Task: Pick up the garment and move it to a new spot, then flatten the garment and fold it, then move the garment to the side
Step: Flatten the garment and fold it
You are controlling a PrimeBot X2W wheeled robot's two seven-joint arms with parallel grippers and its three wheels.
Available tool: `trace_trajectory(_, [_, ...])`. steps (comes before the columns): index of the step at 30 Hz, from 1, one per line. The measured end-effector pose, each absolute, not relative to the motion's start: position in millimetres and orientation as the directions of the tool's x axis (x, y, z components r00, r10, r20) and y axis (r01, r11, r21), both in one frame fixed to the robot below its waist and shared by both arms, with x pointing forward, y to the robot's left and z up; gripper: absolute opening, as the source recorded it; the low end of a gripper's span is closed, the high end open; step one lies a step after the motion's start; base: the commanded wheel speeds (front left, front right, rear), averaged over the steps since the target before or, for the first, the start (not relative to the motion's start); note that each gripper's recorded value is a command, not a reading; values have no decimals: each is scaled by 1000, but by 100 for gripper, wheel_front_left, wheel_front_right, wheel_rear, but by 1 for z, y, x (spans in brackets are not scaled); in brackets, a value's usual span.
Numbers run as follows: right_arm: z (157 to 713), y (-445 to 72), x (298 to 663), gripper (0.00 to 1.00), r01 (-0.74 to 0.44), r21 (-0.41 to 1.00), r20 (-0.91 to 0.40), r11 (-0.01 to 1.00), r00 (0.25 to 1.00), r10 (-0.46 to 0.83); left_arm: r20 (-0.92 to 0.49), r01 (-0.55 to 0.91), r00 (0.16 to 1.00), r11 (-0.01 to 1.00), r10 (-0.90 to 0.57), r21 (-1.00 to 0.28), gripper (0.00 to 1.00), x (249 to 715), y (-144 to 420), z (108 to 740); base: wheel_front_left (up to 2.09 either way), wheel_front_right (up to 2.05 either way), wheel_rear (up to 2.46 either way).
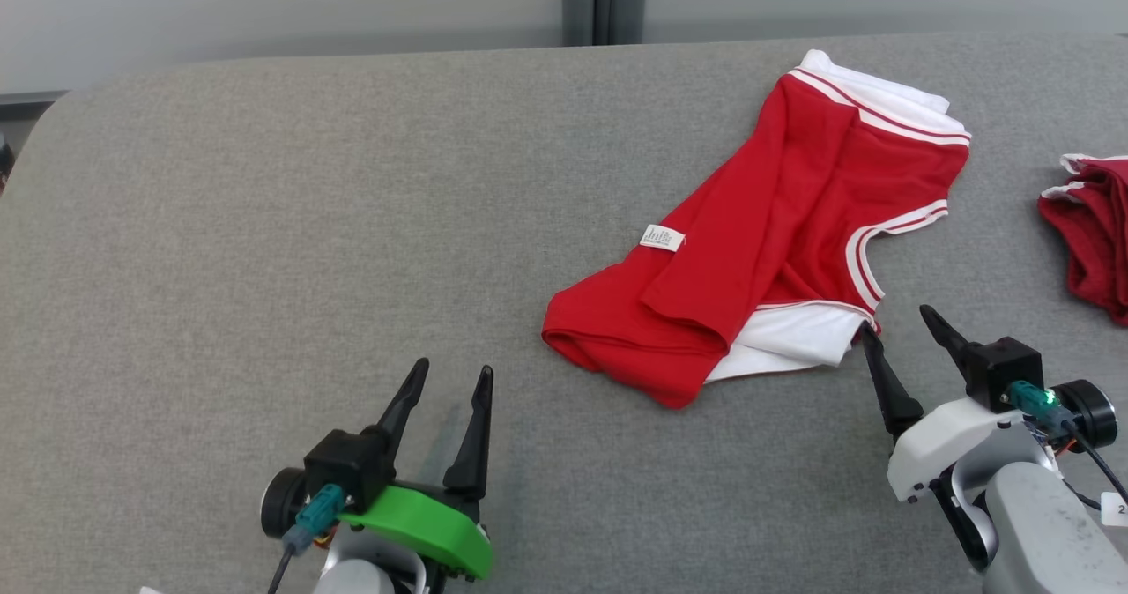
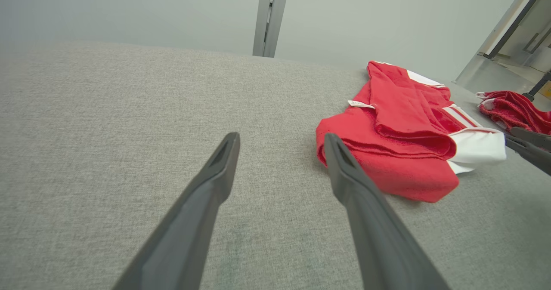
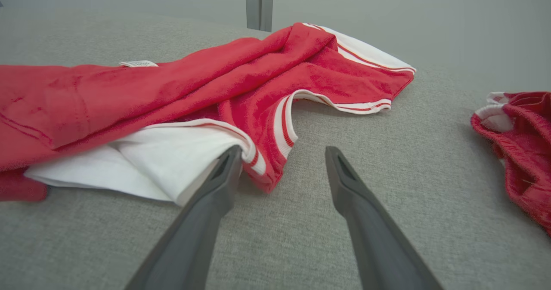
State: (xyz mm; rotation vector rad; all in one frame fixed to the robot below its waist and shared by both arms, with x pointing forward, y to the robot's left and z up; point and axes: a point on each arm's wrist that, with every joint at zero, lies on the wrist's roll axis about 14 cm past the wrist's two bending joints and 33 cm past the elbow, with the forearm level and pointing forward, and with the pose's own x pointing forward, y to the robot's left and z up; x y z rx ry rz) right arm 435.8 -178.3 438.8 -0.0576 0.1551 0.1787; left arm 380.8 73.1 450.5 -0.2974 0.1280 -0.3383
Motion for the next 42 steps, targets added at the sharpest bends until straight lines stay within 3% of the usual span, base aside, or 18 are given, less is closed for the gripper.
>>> trace_trajectory(5, [459,-185,439,100,-137,-18,-85,990,987,135,-18,415,898,861,-439,-295,100,388,41,468,0,0,0])
trace_trajectory(12, [471,-189,439,100,-101,10,-35,995,994,101,33,600,786,748,-618,-282,100,399,-23,487,0,0,0])
trace_trajectory(18, [471,-201,434,100,-58,18,-33,998,998,59,-19,675,710,687,-704,-270,100,412,-55,476,0,0,0])
trace_trajectory(32, [462,-231,418,100,38,9,-65,999,997,-38,-226,678,613,651,-757,-342,100,419,-82,414,0,0,0])
trace_trajectory(42, [456,-229,419,100,40,12,-81,999,996,-39,-260,633,654,702,-710,-326,100,444,-68,406,0,0,0])
